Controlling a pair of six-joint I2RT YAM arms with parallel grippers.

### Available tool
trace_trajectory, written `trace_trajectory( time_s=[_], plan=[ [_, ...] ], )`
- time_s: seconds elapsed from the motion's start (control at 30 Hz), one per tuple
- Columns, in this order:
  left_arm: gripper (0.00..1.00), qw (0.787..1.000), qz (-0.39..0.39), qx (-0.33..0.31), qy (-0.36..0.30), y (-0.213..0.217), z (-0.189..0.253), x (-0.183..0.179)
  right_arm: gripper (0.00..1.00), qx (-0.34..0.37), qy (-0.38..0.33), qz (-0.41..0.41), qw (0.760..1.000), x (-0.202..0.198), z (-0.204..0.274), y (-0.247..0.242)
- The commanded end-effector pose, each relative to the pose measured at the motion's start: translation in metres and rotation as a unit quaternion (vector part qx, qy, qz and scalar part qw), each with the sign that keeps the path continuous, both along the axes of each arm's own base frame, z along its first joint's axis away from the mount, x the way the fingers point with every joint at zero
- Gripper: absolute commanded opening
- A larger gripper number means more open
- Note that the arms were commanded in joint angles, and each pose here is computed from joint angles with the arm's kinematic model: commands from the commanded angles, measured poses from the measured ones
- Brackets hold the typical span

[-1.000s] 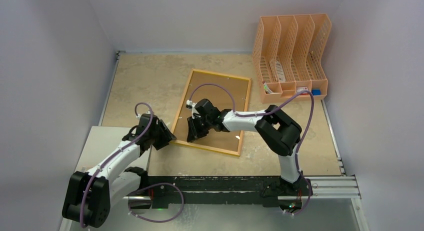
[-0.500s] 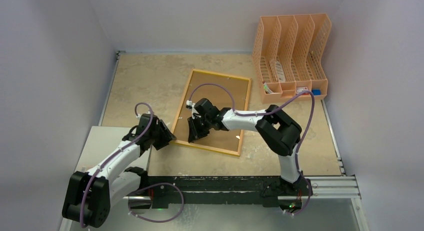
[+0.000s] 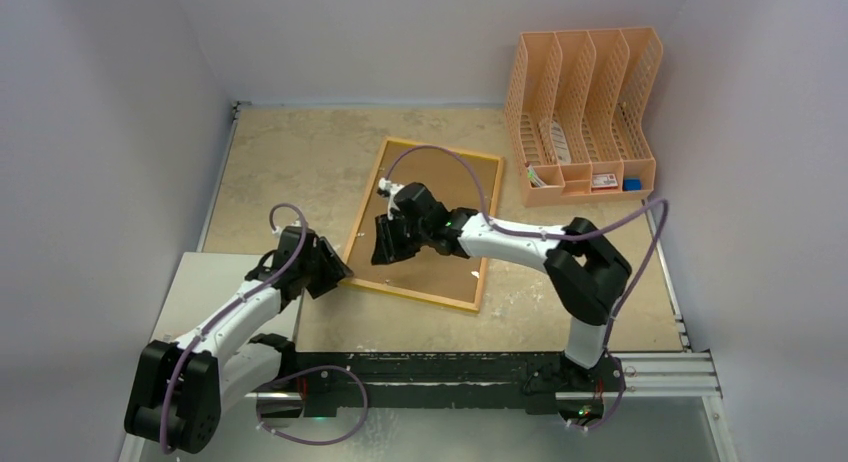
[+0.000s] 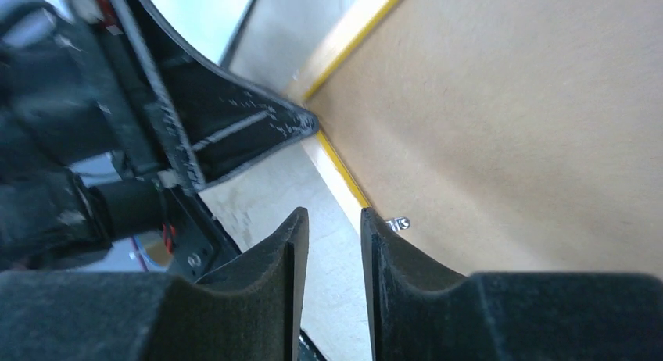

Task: Put the photo into the frame
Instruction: Install the photo frame at the center of the board.

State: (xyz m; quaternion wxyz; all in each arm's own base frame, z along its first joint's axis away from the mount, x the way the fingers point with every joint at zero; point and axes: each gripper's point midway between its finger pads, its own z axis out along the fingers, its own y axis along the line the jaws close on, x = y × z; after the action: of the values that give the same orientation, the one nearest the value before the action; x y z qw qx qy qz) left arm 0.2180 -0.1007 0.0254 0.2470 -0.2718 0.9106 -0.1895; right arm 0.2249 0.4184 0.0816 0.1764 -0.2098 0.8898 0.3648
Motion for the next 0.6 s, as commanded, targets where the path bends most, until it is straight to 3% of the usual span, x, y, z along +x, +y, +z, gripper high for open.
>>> trace_trajectory(
  time_s=[0.0,0.07,0.17,0.43,0.57],
  plan=[
    [0.53,0.999,0.013,0.024,-0.029,0.007,0.005,0.02,0.35,0.002,-0.064,-0.12,0.991,0.055,0.035,-0.032],
    [0.54,0.999,0.013,0.026,-0.03,0.008,0.006,0.024,0.39,-0.015,-0.081,-0.153,0.985,0.085,0.037,-0.054],
    [0.57,0.999,0.01,0.021,-0.035,0.005,0.011,0.03,0.53,-0.049,-0.14,-0.204,0.968,0.143,0.049,-0.088],
    [0.7,0.997,0.015,0.073,-0.028,0.024,0.035,0.02,0.75,-0.162,-0.28,-0.309,0.894,0.279,0.082,-0.144],
    [0.71,0.998,-0.009,0.053,-0.028,0.016,0.041,0.013,0.89,-0.216,-0.313,-0.328,0.865,0.325,0.067,-0.163]
  ],
)
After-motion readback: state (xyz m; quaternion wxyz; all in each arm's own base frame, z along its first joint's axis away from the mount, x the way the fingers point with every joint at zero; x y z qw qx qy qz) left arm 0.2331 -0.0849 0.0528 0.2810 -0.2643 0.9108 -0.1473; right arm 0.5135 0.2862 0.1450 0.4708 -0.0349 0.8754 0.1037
